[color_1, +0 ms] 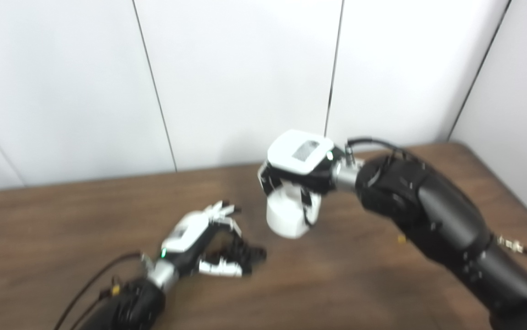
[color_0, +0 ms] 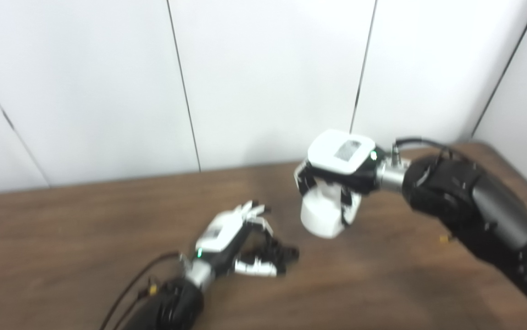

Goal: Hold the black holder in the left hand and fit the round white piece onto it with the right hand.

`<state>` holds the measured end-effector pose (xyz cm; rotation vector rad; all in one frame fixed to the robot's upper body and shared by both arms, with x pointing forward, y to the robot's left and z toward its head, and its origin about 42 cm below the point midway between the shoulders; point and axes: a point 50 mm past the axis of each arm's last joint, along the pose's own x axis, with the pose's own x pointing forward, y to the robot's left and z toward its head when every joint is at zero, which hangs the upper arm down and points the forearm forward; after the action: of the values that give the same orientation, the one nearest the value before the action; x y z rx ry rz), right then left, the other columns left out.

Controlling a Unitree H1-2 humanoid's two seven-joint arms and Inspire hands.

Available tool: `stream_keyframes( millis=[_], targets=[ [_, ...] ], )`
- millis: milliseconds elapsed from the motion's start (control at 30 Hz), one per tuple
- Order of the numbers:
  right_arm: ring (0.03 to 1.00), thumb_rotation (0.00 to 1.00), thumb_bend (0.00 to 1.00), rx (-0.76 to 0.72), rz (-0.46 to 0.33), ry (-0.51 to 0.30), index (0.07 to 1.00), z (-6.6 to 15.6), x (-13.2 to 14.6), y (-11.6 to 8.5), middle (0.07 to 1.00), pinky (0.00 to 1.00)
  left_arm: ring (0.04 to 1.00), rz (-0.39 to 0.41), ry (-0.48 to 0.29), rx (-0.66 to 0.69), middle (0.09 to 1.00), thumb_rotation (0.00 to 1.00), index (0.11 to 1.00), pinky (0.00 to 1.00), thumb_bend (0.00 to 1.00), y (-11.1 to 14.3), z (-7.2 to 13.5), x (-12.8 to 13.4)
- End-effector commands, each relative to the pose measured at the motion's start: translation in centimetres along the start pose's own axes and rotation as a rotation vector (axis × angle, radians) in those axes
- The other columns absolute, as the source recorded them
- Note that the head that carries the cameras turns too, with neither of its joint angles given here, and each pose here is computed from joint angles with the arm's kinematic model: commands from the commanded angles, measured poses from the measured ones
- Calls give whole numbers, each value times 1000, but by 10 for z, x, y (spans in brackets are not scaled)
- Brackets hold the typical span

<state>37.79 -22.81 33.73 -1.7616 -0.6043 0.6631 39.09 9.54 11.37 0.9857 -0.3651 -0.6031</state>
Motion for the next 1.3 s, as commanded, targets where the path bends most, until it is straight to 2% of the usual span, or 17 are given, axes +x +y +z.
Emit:
stream_keyframes(
  millis=[0, 167, 400, 633, 933, 1067, 1267],
  targets=[
    [418, 0, 518, -89, -65, -33, 469, 7, 0, -27, 519, 362, 990, -211, 80, 36, 910, 60, 481, 996, 524, -40, -2, -6],
    [419, 0, 518, -108, -49, -31, 478, 23, 4, -23, 510, 364, 1000, -216, 83, 37, 916, 62, 482, 1000, 524, -38, 4, 0],
    [431, 0, 501, -108, -67, 9, 500, 34, 9, -10, 498, 341, 1000, -207, 85, 22, 906, 62, 482, 1000, 524, -38, 8, 5],
    [435, 0, 501, -69, -103, 18, 506, 38, 15, -3, 491, 342, 992, -197, 77, 27, 900, 62, 481, 994, 525, -38, 9, 5],
    [429, 0, 500, -52, -108, 21, 512, 39, 25, 3, 491, 339, 989, -197, 70, 36, 898, 63, 481, 979, 525, -39, 11, 5],
    [431, 0, 500, -53, -111, 21, 516, 36, 26, 0, 491, 335, 991, -199, 71, 33, 897, 62, 480, 968, 525, -38, 11, 5],
    [428, 0, 500, -72, -102, 18, 510, 33, 27, -15, 489, 337, 987, -202, 70, 41, 893, 62, 481, 963, 525, -38, 9, 6]
  ],
)
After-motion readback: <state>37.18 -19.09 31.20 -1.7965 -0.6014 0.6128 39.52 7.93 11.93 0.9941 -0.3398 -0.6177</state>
